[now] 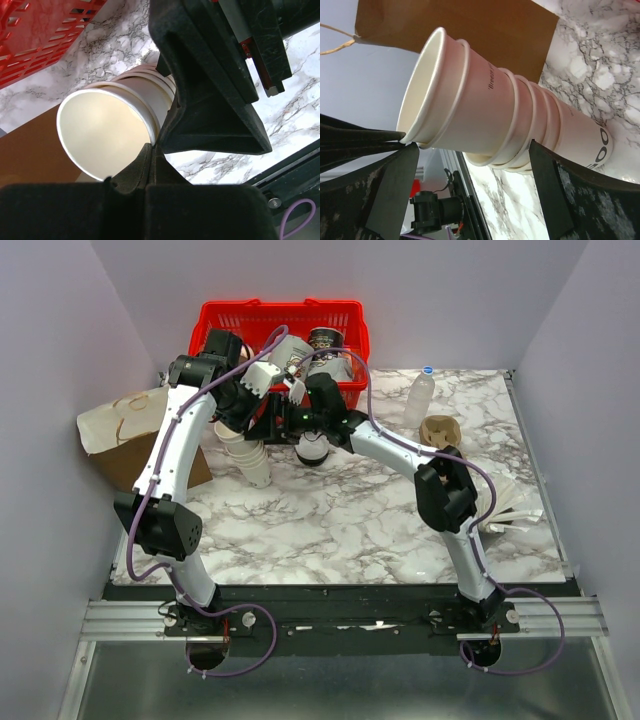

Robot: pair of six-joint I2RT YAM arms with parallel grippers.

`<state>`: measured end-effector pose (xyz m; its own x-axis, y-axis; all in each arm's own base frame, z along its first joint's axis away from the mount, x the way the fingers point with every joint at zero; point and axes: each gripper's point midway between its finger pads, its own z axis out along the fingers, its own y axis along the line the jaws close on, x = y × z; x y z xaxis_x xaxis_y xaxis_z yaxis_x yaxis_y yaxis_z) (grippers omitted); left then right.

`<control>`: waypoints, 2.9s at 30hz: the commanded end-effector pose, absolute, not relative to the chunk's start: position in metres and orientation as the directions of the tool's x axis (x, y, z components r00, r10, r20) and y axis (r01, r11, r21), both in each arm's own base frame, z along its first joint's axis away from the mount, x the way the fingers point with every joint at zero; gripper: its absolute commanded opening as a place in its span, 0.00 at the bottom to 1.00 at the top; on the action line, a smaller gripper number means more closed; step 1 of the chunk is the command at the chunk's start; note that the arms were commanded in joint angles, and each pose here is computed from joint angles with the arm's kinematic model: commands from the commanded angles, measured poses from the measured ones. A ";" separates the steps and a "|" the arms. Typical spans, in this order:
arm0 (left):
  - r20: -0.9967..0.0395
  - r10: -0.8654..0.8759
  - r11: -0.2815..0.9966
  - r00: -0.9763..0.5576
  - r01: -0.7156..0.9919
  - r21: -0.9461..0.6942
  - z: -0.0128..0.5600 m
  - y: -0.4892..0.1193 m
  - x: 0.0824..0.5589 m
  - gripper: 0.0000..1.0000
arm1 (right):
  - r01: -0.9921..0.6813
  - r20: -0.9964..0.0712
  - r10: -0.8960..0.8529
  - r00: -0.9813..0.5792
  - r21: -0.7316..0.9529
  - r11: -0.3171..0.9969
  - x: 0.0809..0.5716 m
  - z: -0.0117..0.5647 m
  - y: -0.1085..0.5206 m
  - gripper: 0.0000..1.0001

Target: Pack the takeout coffee

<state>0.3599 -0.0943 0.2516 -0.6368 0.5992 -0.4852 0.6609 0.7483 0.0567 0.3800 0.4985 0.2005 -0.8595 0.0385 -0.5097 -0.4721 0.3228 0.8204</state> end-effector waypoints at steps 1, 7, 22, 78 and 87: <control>-0.409 0.606 0.744 -0.682 0.669 -0.013 0.259 -0.089 0.316 0.00 | -0.284 -0.416 0.128 -0.900 0.784 0.552 0.417 0.134 0.470 1.00; -0.410 0.607 0.746 -0.681 0.666 -0.002 0.261 -0.087 0.315 0.00 | -0.228 -0.385 0.126 -0.914 0.746 0.625 0.412 0.106 0.456 1.00; -0.456 0.635 0.749 -0.624 0.642 0.166 0.293 -0.072 0.331 0.00 | -0.250 -0.392 0.086 -0.916 0.724 0.643 0.403 0.097 0.448 1.00; -0.624 0.612 0.787 -0.485 0.454 0.419 0.377 -0.047 0.334 0.00 | -0.703 -0.546 -0.445 0.709 -0.598 -0.385 0.318 0.069 0.507 0.01; -0.619 0.620 0.781 -0.482 0.458 0.425 0.380 -0.043 0.321 0.00 | -0.660 -0.494 -0.454 0.741 -0.660 -0.360 0.352 0.056 0.525 0.01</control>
<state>0.3348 -0.0541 0.3686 -0.4795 0.6263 -0.6147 0.4934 0.7717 0.4013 0.3341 0.5176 0.0738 0.7187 -0.4415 -0.5372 -0.6908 -0.3654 -0.6239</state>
